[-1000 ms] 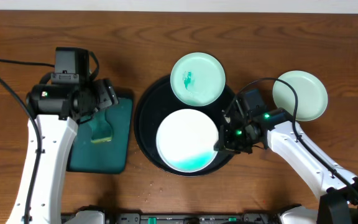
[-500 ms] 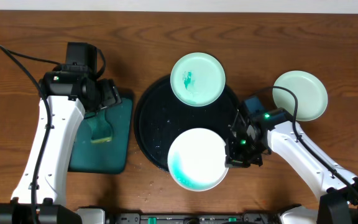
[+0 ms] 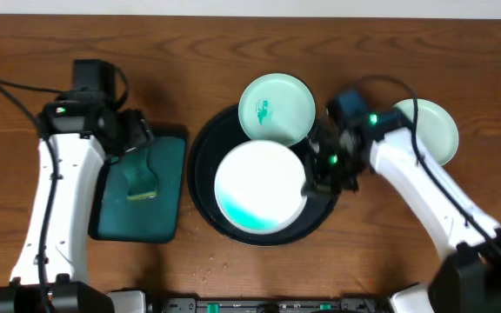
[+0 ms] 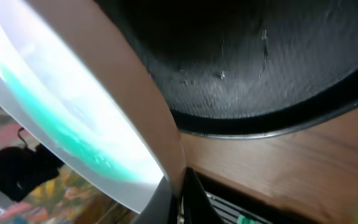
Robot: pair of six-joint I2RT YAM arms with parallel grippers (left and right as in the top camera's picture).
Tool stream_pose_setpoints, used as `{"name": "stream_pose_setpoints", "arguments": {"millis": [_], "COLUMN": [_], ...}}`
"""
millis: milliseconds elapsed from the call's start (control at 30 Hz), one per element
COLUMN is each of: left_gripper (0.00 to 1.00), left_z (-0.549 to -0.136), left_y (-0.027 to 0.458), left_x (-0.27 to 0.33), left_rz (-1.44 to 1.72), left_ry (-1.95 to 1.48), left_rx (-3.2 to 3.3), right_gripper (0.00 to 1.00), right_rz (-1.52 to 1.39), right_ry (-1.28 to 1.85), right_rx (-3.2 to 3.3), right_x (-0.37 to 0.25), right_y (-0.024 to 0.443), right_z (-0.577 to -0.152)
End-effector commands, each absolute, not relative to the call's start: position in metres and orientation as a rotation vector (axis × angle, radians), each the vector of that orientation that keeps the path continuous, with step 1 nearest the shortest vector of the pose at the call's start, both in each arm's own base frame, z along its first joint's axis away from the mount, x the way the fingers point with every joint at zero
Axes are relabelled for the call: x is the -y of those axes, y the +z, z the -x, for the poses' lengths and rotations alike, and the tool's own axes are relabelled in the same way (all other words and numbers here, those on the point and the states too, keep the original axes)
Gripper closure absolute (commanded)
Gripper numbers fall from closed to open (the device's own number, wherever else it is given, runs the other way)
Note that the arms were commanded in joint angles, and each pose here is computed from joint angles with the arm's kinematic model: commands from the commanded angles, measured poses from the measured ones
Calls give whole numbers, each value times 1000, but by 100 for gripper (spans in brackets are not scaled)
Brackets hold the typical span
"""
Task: Clean dirty plates on tray and stack at the side
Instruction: 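Lift the white plate with the right gripper and tilt it up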
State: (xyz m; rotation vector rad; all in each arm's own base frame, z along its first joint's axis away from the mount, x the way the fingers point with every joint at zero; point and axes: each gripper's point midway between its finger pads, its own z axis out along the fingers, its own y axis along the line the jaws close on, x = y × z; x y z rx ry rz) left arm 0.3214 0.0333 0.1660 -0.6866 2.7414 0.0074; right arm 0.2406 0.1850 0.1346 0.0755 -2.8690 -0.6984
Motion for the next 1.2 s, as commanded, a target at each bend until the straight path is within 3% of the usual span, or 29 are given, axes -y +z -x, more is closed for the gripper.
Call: {"name": "stream_pose_setpoints", "arguments": {"millis": [0,500,1167], "left_gripper": [19,19,19], "left_z": [-318,-281,-269], "left_y": [170,191,188], "left_x": [-51,-142,-142], "left_rz": [768,1270,1326], "left_ry": [24,-38,-53], "left_rx": [-2720,-2548,-2572], "right_gripper": [98,98,99], "right_rz": [-166,-319,-589], "right_ry": [-689,-538,-785], "right_rx": [2895,2858,3012], "right_x": [-195,-256,-381], "right_y": [144,125,135], "right_z": [-275,-359,-372]}}
